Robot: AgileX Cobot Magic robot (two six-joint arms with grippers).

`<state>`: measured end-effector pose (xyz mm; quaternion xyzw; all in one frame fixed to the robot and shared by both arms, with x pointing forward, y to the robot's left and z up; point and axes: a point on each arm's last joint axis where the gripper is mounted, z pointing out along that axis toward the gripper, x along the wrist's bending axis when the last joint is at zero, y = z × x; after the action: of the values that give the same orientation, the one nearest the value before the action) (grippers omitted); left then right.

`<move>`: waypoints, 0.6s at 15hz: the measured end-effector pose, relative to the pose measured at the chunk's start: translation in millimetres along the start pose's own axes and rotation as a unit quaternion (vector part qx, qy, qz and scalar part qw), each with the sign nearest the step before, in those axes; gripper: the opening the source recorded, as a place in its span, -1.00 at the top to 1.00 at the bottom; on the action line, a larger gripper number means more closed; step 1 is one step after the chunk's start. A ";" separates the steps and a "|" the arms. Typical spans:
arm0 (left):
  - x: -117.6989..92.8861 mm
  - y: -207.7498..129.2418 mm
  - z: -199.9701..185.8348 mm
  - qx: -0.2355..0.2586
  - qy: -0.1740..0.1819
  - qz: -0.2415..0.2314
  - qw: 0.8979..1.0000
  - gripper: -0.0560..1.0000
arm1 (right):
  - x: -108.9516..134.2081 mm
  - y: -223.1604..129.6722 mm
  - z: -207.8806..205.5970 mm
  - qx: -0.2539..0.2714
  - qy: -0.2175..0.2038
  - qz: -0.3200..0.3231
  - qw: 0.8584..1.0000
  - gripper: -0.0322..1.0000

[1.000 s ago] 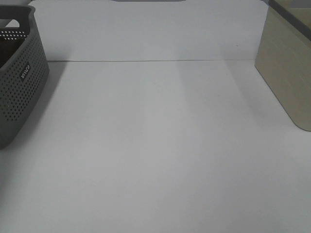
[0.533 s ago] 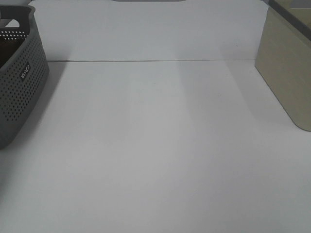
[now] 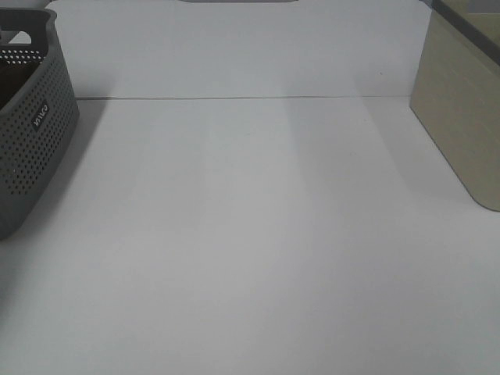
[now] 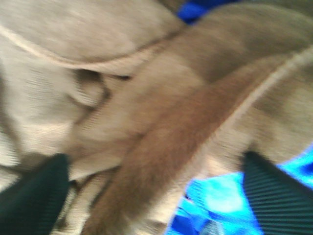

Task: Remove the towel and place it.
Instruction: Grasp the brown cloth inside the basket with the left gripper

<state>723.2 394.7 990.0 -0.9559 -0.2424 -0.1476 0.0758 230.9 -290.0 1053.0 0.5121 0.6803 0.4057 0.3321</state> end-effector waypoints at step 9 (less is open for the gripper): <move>2.5 0.9 0.0 -0.005 0.014 -0.016 1.000 0.80 | 0.0 0.0 0.0 0.000 0.000 0.000 1.000 -0.55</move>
<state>725.8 395.0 990.7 -0.9502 -0.2556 -0.1630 0.0717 230.9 -290.0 1053.0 0.5121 0.6803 0.4057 0.3321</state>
